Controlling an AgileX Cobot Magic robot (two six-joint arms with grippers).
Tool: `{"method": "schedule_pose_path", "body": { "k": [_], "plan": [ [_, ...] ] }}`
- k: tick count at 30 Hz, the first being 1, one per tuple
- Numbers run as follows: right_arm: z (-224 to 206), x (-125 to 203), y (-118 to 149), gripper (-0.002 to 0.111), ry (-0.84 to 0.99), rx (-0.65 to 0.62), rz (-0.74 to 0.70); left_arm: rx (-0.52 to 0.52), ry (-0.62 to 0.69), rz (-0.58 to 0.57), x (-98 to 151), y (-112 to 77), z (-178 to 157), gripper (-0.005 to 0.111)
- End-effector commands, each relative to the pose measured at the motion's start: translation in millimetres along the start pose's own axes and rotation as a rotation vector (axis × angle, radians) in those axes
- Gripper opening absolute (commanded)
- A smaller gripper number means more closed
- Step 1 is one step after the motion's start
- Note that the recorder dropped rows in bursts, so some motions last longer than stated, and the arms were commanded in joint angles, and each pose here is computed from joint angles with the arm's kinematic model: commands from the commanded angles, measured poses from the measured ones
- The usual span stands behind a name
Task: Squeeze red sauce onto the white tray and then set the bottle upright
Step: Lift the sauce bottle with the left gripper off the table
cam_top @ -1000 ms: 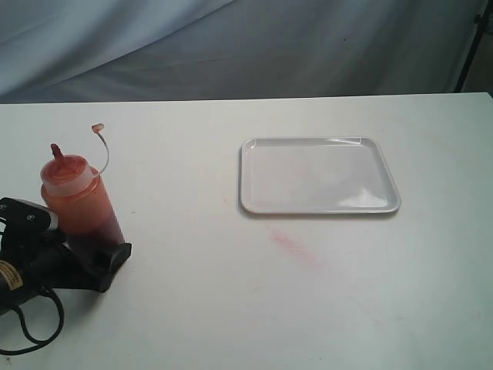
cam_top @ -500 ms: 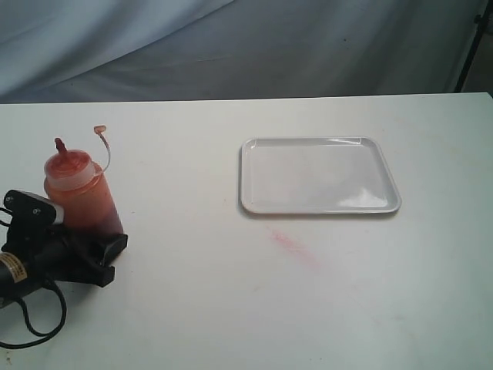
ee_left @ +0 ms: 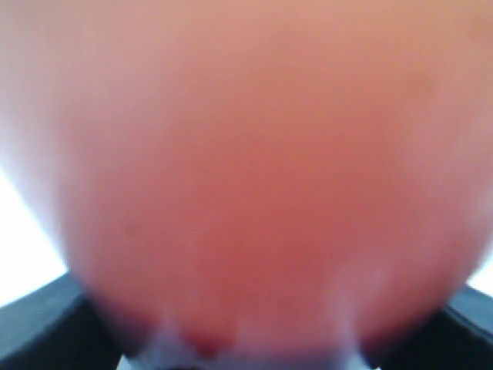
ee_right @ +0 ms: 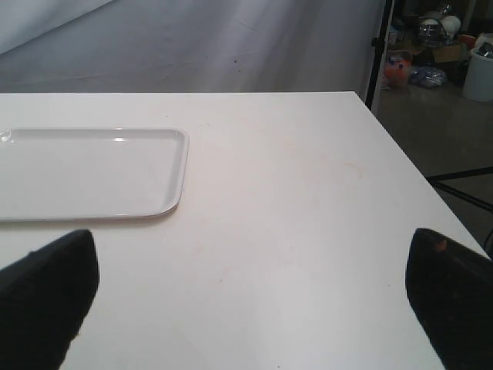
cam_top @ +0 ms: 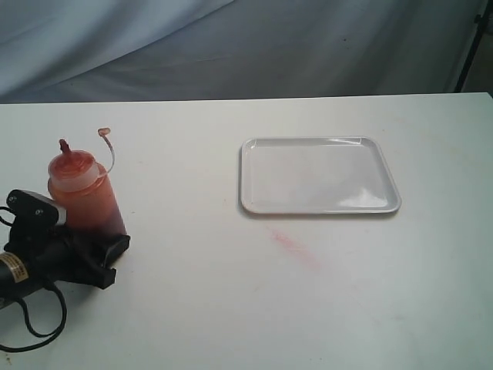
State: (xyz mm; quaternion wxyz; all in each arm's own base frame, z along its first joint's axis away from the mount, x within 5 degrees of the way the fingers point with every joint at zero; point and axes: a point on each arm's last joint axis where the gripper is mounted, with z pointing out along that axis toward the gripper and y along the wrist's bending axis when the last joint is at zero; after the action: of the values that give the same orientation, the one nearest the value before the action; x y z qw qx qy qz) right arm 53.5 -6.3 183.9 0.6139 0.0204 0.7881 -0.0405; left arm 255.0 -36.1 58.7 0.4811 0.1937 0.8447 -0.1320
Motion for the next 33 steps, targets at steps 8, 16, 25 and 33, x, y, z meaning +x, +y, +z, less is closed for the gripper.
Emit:
{"method": "schedule_pose_path", "body": {
  "k": [8,16,25,33],
  "plan": [
    [0,0,-1,0.105,-0.009,0.009,-0.002,0.010,-0.205,0.127,-33,-3.5,-9,0.000],
    [0,0,-1,0.105,-0.009,0.009,-0.002,-0.005,-0.304,0.245,-52,-2.3,-12,0.000],
    [0,0,-1,0.105,-0.009,0.009,-0.002,-0.049,-0.470,0.321,-101,18.4,9,0.000],
    [0,0,-1,0.105,-0.009,0.009,-0.002,0.061,-0.386,0.410,-122,-2.3,35,0.000]
  ]
}}
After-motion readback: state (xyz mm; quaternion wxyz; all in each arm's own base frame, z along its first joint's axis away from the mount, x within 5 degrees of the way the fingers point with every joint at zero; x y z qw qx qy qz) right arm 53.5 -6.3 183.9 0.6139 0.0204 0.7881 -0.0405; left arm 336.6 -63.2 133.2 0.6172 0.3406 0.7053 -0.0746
